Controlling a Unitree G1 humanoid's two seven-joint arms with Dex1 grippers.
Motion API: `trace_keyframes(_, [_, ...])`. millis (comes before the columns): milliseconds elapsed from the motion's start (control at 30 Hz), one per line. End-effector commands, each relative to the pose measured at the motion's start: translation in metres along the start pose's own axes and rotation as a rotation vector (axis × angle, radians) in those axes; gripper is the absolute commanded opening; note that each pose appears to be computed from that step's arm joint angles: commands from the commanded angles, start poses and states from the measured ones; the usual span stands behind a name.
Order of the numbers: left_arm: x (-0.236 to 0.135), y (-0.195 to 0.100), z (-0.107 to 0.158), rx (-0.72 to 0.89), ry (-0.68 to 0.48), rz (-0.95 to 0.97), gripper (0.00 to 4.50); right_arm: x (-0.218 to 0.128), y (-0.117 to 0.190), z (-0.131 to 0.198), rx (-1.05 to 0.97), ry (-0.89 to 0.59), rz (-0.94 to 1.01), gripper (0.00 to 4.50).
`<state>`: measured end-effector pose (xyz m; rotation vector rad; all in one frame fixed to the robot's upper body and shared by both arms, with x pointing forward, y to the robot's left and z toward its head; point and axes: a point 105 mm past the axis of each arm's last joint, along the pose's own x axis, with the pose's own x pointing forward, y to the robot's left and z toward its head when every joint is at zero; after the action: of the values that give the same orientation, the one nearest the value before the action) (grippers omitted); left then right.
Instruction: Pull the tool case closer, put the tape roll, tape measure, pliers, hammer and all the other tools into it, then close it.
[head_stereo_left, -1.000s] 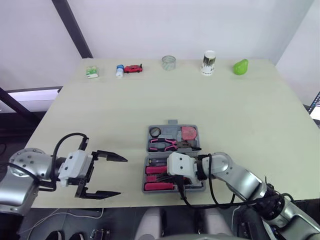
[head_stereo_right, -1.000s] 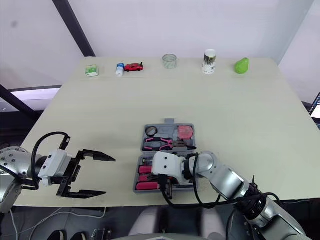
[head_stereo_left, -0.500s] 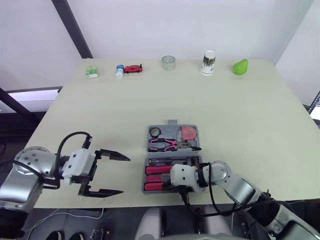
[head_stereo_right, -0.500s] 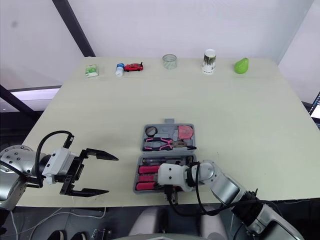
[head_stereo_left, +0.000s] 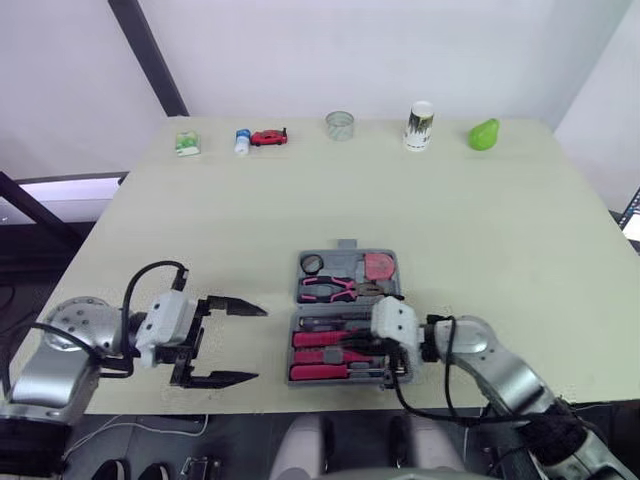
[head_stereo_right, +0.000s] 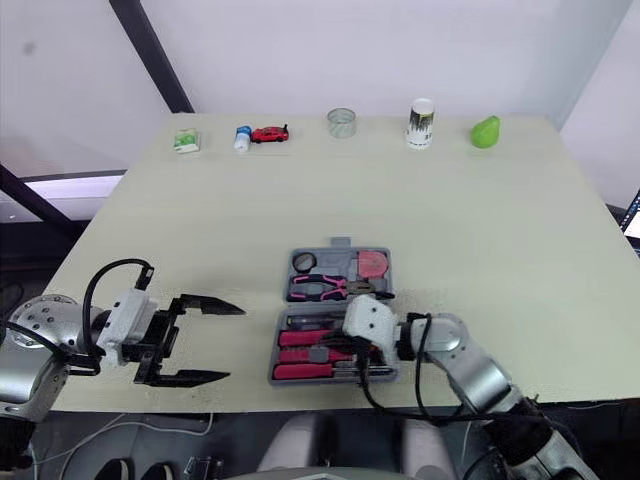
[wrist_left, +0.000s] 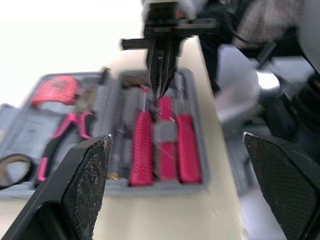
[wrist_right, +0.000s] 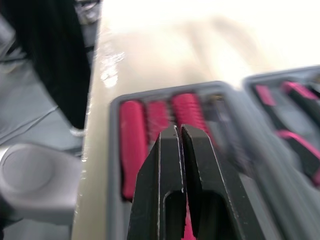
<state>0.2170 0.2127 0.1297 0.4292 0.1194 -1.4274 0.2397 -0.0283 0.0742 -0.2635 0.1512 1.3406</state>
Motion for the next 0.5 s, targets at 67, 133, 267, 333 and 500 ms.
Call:
trace_keyframes(67, [-0.008, 0.018, 0.003, -0.047, -0.074, 0.188, 4.5, -0.047, -0.032, 0.006, 0.022, -0.085, -0.248, 0.14])
trace_keyframes(133, [-0.016, 0.025, -0.009, -0.088, -0.079, 0.306, 4.5, -0.076, -0.044, 0.0, 0.028, -0.111, -0.374, 0.14])
trace_keyframes(267, [-0.036, 0.032, -0.031, -0.16, -0.071, 0.509, 4.5, -0.126, -0.051, -0.012, 0.022, -0.141, -0.545, 0.14])
trace_keyframes(333, [-0.05, 0.031, -0.046, -0.216, -0.06, 0.625, 4.5, -0.158, -0.055, -0.026, 0.068, -0.125, -0.66, 0.14])
trace_keyframes(500, [-0.081, 0.012, -0.081, -0.338, -0.015, 0.827, 4.5, -0.228, -0.043, -0.059, 0.158, -0.095, -0.892, 1.0])
